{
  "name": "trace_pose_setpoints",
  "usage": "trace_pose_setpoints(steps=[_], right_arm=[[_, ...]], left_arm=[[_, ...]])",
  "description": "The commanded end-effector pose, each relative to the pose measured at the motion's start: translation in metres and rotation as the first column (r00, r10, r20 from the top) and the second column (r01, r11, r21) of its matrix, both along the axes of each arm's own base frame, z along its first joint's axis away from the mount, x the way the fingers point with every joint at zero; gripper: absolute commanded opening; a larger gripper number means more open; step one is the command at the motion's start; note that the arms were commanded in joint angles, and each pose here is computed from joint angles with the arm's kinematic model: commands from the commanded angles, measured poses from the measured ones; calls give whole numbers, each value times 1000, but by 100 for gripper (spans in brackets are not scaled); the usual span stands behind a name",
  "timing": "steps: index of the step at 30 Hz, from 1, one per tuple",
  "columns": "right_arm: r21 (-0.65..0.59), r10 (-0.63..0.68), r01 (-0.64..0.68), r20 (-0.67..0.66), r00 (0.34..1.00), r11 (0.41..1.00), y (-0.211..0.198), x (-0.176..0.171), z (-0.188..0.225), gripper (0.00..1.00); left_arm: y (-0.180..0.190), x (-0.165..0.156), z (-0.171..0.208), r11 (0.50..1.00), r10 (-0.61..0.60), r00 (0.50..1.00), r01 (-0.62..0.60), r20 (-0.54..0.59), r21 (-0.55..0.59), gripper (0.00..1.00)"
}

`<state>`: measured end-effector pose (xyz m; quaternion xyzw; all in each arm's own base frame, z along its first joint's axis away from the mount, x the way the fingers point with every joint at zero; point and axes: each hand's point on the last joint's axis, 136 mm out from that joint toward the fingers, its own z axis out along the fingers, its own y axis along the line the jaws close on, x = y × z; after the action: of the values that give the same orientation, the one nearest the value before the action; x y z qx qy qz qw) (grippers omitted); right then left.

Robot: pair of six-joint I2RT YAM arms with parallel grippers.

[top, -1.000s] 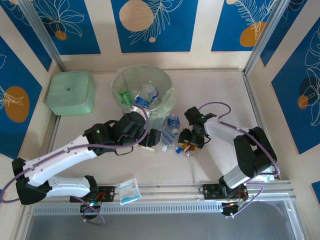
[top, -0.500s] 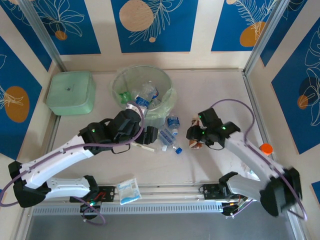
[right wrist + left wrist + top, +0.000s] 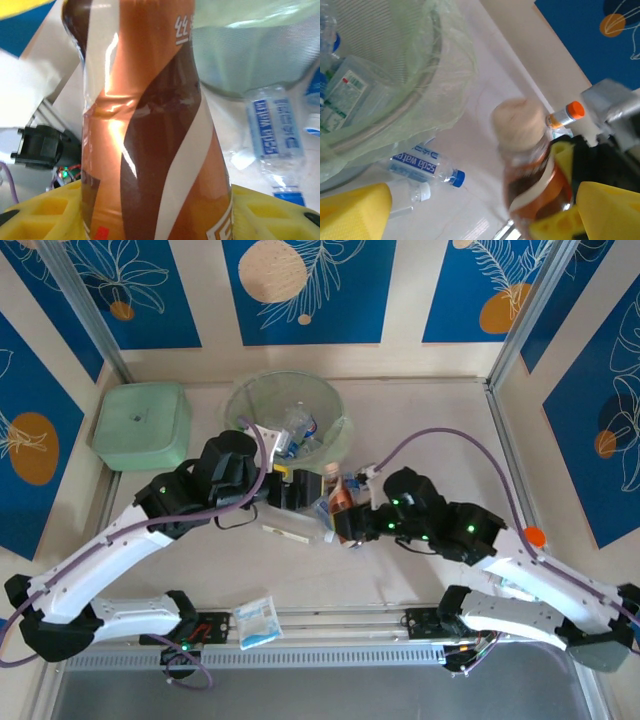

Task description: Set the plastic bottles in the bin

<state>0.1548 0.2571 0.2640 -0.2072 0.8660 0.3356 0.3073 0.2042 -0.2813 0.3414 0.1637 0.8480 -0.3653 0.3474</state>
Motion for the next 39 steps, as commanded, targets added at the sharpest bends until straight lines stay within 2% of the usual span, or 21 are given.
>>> trace_pose_setpoints(steps=[1, 4, 16, 19, 23, 30, 32, 35, 37, 39], right_arm=[[27, 43, -46, 89, 995, 999, 18, 1, 25, 53], [40, 80, -85, 98, 992, 996, 29, -2, 32, 53], [63, 155, -164, 123, 980, 984, 46, -12, 45, 54], [58, 162, -170, 125, 979, 984, 48, -13, 44, 53], [63, 158, -167, 132, 979, 984, 47, -13, 47, 54], [67, 155, -166, 145, 977, 984, 46, -13, 52, 54], [68, 143, -155, 154, 978, 986, 44, -12, 54, 58], [70, 92, -106, 178, 980, 992, 33, -7, 62, 73], [82, 26, -44, 204, 979, 996, 18, -2, 70, 76], [97, -21, -1, 224, 974, 995, 3, 0, 76, 78]], left_arm=[[-12, -6, 16, 992, -77, 997, 76, -5, -105, 97], [-12, -8, 16, 988, -95, 995, 91, -23, -122, 95], [-8, -4, 12, 991, -73, 996, 68, -45, -113, 66], [-8, -4, 13, 991, -73, 996, 67, -42, -116, 57], [-7, -3, 13, 991, -69, 997, 64, -42, -118, 40], [-5, 0, 18, 992, -50, 998, 45, -38, -120, 26], [-4, 2, 24, 991, -40, 999, 36, -24, -126, 23], [1, 8, 39, 994, -21, 1000, 23, 18, -106, 23], [18, 23, 55, 999, 34, 997, -32, 68, -32, 21], [38, 40, 83, 995, 98, 986, -97, 132, -13, 21]])
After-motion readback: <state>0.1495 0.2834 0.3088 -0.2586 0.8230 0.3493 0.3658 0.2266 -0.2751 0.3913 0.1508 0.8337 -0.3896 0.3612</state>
